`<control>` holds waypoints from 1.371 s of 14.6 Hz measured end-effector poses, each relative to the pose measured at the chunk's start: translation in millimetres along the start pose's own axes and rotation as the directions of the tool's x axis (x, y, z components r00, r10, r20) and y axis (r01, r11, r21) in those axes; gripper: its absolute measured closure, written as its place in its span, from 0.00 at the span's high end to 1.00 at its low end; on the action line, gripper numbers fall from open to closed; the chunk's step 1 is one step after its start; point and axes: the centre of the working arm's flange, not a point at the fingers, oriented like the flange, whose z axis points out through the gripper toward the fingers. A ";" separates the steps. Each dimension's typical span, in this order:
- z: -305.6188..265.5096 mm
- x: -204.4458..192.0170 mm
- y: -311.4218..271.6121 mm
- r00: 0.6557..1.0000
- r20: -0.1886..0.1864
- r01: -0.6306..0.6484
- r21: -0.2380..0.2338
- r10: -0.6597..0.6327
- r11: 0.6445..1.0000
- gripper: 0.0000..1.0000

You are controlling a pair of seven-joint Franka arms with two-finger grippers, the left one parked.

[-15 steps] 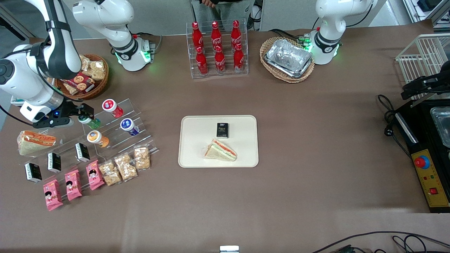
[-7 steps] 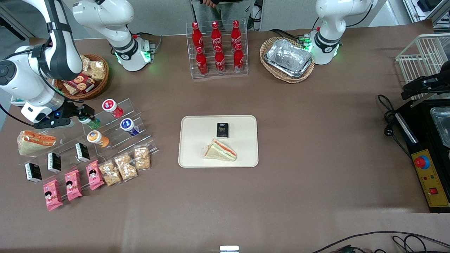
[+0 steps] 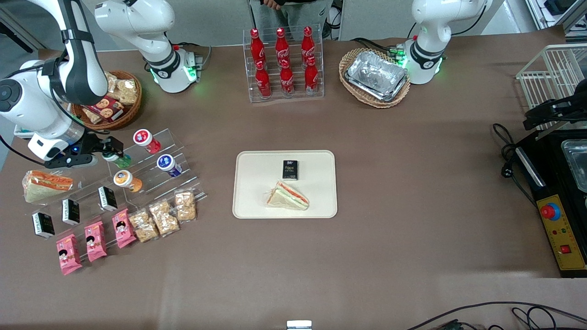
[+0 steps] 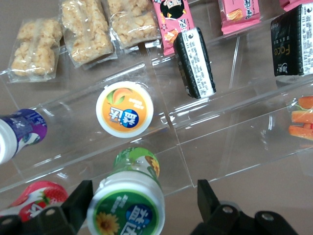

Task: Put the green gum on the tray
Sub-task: 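Lower the right gripper around the green gum tub and close, then lift the green gum tub off the stand with the right gripper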

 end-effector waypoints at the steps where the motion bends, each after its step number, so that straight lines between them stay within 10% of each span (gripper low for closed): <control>1: 0.5 0.1 0.0 1.000 0.001 0.000 0.000 0.000 1.000 0.94; 6: 3.0 0.6 0.0 1.000 0.005 -0.002 0.000 0.002 1.000 0.62; 14: -7.4 2.5 0.9 1.000 -0.011 0.010 -0.002 -0.010 1.000 0.59; 20: -128.7 7.2 5.7 0.999 0.037 0.027 0.017 -0.028 0.999 0.59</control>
